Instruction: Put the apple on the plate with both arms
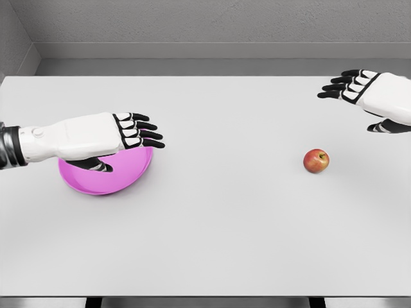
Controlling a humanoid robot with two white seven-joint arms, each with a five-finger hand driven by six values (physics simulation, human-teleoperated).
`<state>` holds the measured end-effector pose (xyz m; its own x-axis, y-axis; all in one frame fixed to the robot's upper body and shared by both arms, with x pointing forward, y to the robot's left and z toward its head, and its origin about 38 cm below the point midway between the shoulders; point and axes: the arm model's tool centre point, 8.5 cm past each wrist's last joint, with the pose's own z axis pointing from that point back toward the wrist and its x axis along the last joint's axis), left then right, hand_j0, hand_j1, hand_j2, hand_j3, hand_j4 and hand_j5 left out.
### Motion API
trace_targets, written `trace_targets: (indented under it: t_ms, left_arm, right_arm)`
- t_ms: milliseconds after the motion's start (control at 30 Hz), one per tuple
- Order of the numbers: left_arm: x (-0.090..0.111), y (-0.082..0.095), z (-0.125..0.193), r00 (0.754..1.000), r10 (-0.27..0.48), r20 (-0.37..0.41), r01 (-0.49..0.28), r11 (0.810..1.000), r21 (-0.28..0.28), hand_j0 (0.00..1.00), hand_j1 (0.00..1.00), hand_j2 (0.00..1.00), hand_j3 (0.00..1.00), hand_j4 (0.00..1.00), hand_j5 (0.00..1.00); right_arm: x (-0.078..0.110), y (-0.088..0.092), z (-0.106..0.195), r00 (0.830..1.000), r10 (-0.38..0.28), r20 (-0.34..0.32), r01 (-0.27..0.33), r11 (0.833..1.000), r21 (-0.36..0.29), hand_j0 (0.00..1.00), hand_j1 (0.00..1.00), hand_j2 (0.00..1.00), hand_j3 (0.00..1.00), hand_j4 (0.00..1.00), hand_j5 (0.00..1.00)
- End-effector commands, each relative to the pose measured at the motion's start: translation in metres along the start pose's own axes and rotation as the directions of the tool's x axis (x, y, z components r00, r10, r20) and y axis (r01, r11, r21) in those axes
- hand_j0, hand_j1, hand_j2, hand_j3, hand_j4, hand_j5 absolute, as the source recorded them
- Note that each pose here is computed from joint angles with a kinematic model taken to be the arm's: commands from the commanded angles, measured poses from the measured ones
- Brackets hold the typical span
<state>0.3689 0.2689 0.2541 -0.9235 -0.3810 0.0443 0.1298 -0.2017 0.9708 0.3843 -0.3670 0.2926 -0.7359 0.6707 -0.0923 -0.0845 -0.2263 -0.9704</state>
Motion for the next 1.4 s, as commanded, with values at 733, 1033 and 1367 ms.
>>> trace_targets:
  t_ms: [733,1033,1367]
  left_arm:
    - [0.002,-0.002,-0.005,1.0,0.012,0.013,-0.012,1.0,0.0,1.0,1.0,1.0,1.0,1.0,1.0]
    - [0.002,-0.002,-0.006,1.0,0.011,0.014,-0.011,1.0,0.0,1.0,1.0,1.0,1.0,1.0,1.0]
    - [0.001,-0.003,-0.006,1.0,0.01,0.011,-0.01,1.0,-0.002,1.0,1.0,1.0,1.0,1.0,1.0]
  right_arm:
    - [0.015,0.067,0.005,0.925,-0.367,0.101,0.316,0.889,0.332,1.0,1.0,1.0,1.0,1.0,1.0]
    - [0.005,0.042,0.002,0.909,-0.4,0.118,0.363,0.899,0.245,1.0,1.0,1.0,1.0,1.0,1.0]
    - [0.016,0.047,-0.02,0.889,-0.424,0.171,0.385,0.896,0.221,1.0,1.0,1.0,1.0,1.0,1.0]
